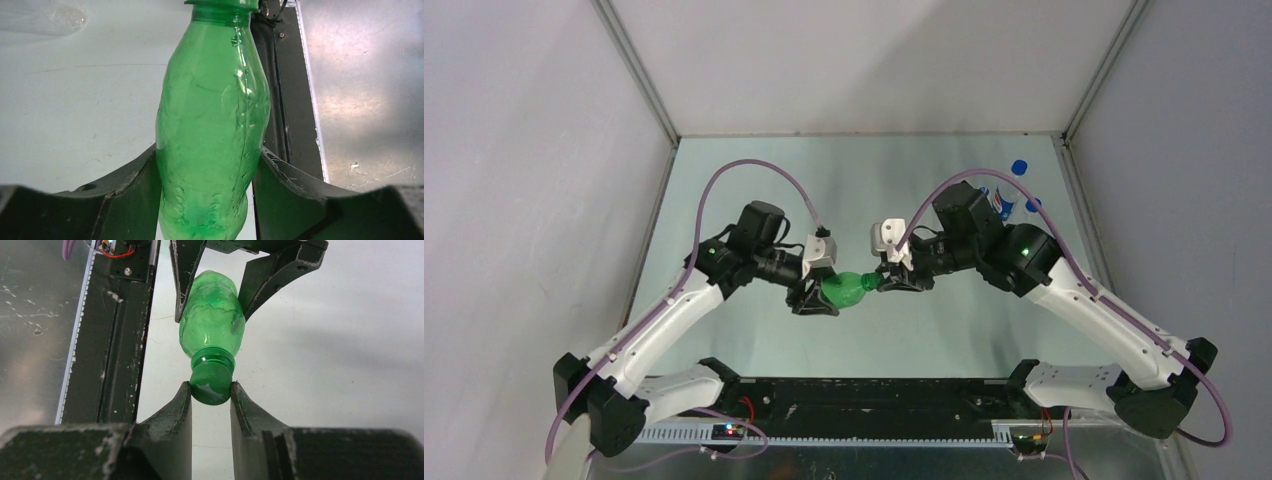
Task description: Screw on the bottle caps
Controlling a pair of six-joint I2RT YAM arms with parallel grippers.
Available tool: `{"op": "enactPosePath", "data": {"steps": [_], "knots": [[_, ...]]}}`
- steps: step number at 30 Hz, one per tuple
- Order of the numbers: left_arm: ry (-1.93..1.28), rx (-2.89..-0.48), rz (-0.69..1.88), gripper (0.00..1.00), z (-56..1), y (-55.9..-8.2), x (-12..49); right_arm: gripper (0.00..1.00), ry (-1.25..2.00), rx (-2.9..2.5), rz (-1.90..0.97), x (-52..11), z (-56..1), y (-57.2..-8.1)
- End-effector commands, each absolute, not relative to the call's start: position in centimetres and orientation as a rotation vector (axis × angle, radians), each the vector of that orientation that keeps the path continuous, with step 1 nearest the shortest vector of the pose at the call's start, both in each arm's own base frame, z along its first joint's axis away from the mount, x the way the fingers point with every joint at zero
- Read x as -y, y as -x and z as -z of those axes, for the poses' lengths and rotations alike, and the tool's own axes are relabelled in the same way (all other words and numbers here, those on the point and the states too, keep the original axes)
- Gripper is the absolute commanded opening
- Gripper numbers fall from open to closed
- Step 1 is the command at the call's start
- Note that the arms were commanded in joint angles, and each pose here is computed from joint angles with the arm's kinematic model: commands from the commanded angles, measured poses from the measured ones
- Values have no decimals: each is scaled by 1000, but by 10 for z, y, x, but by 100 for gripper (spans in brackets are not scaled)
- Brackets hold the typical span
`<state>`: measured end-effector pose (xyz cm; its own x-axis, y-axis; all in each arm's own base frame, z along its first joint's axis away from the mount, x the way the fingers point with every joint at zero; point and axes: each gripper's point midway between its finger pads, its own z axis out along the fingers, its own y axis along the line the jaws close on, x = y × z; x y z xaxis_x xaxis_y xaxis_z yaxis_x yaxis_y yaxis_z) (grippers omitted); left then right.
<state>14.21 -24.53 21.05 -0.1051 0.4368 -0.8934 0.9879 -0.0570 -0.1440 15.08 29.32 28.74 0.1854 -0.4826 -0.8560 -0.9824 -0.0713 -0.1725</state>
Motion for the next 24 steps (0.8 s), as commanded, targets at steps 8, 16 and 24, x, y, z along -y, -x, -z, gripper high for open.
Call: {"op": "enactPosePath", "data": {"steps": [8, 16, 24], "knots": [[-1575, -1327, 1212, 0, -265, -133, 261, 0, 1771, -1338, -882, -296, -280, -136], [-1593, -1276, 1291, 0, -272, -127, 265, 0, 1831, -1359, -828, -295, -264, -138], [-1575, -1237, 1331, 0, -276, -126, 269, 0, 1841, -1369, -824, -297, -259, -142]]}}
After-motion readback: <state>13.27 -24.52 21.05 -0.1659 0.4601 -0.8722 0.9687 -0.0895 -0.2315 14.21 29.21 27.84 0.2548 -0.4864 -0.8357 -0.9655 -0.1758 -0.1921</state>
